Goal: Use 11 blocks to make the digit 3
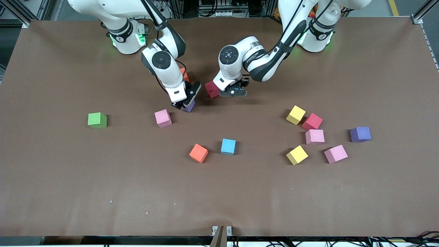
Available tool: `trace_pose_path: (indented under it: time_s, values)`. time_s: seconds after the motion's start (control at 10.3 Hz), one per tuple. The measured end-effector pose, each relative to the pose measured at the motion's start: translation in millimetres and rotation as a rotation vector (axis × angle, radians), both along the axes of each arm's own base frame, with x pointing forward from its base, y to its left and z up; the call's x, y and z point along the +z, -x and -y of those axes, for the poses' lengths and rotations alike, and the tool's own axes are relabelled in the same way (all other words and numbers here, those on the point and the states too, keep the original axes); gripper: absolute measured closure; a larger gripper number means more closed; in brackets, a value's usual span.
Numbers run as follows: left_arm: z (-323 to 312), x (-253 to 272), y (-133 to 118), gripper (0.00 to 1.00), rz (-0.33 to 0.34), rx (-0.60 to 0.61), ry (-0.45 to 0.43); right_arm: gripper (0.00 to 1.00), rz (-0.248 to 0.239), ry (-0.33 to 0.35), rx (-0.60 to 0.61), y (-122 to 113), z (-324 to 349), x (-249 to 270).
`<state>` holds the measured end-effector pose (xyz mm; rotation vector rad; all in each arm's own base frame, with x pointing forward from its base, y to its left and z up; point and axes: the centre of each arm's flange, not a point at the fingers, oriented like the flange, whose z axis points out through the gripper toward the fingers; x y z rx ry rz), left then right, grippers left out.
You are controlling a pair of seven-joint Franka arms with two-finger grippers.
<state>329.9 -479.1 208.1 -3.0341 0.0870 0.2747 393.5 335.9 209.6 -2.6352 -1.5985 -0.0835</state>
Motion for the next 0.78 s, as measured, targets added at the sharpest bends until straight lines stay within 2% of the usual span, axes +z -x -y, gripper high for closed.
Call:
trace_pose_path:
  time_s: [0.78]
  values:
    - [8.1,-2.9,-5.1,0.47,-0.001,-0.002,0.011,0.45,-0.005,0.004,0.000,-3.8,-2.8,4.6]
